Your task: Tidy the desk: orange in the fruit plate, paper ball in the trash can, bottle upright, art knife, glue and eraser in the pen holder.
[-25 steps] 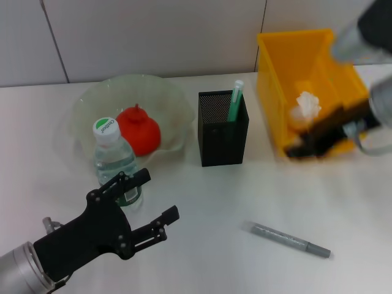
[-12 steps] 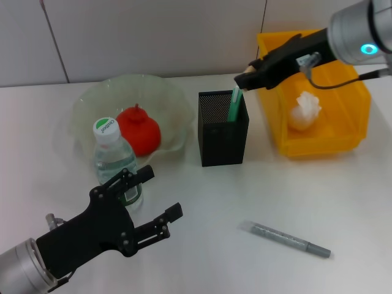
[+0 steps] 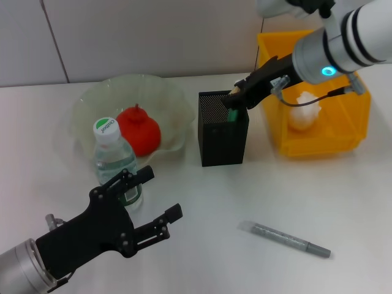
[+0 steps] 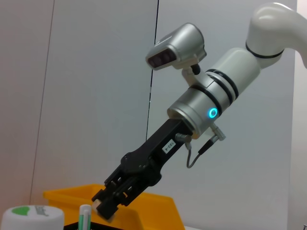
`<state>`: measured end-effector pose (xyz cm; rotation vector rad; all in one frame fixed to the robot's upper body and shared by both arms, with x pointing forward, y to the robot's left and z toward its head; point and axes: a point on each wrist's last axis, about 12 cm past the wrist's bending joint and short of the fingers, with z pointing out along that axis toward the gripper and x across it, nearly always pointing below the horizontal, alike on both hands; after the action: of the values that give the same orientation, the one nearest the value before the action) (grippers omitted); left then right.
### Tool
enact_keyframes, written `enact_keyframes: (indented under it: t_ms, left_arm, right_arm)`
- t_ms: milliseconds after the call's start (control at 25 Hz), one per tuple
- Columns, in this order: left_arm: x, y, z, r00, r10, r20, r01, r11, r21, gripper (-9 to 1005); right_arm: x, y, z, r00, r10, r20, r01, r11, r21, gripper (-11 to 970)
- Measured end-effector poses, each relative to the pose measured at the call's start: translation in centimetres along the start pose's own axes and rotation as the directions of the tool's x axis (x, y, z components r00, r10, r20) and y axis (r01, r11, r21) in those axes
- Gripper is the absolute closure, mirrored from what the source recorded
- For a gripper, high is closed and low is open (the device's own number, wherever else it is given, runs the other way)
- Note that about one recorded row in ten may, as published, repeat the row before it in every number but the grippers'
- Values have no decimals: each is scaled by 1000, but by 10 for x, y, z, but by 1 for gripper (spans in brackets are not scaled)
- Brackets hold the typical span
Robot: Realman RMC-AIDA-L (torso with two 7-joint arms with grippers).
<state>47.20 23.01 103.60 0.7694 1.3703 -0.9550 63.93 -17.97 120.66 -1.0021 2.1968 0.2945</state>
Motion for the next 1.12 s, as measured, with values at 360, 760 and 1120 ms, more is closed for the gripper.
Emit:
enact_keyframes:
  t_ms: [360, 760, 1120]
  left_arm:
    - [2, -2, -1, 1000, -4, -7, 4, 1000, 3, 137]
    - [2, -2, -2, 1000, -3, -8, 3, 1000, 3, 137]
    - [1, -2, -2, 1000, -3, -6, 3, 1000, 4, 137]
  right_arm:
    - [0, -5, 13, 1000, 6, 31, -8, 999, 43, 470]
    - [1, -7, 15, 999, 25, 33, -26, 999, 41, 249]
    - [-3, -6, -6, 998, 49, 32, -49, 999, 13, 180]
